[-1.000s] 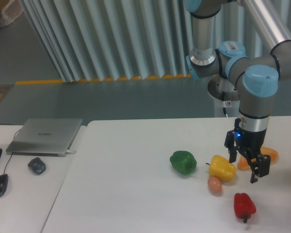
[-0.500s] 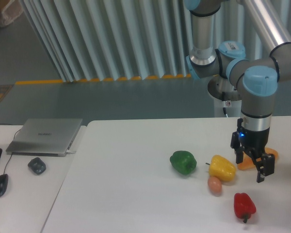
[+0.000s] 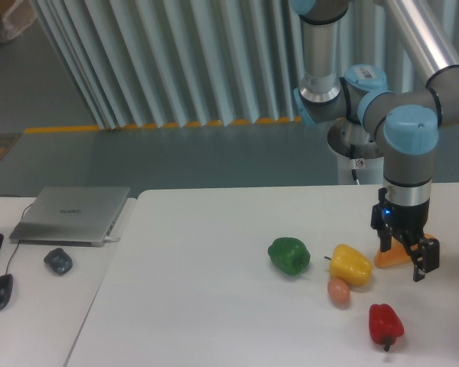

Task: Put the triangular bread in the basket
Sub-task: 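Close the gripper on the orange triangular bread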

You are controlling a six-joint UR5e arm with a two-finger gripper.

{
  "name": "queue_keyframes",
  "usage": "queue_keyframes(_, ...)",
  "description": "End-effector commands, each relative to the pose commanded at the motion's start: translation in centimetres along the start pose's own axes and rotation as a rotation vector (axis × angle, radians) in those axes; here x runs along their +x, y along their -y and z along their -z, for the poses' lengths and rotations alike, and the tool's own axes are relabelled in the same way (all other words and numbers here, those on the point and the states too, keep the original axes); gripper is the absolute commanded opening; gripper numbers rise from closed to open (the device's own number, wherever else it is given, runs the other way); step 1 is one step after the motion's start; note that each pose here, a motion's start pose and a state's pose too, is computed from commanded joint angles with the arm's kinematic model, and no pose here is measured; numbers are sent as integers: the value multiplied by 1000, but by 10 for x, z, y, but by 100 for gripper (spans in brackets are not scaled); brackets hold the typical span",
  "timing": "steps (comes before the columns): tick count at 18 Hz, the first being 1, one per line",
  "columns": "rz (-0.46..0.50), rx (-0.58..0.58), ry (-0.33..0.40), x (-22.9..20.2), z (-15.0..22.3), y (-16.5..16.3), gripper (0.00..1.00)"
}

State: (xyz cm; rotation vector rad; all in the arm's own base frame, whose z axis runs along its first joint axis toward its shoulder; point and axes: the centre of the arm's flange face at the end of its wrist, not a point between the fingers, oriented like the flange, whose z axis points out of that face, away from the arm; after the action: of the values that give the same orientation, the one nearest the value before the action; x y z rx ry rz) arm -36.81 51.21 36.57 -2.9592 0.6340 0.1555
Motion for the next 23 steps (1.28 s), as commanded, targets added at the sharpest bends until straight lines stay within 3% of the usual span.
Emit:
queue_keyframes(3, -2, -45, -10, 5, -9, -6, 100)
queue_keyframes(5, -56, -84, -12, 8, -11, -9, 100)
queue_keyframes(9, -117, -182, -100, 19, -26, -23, 100)
queue_keyframes(13, -140, -203, -170, 41, -53, -26, 100)
queue_keyframes(15, -174, -220, -182, 51, -59, -21, 100)
queue_keyframes(18, -295, -349, -176, 65, -65, -10, 100)
queue_keyframes(23, -302, -353, -185, 71, -66, -10, 100)
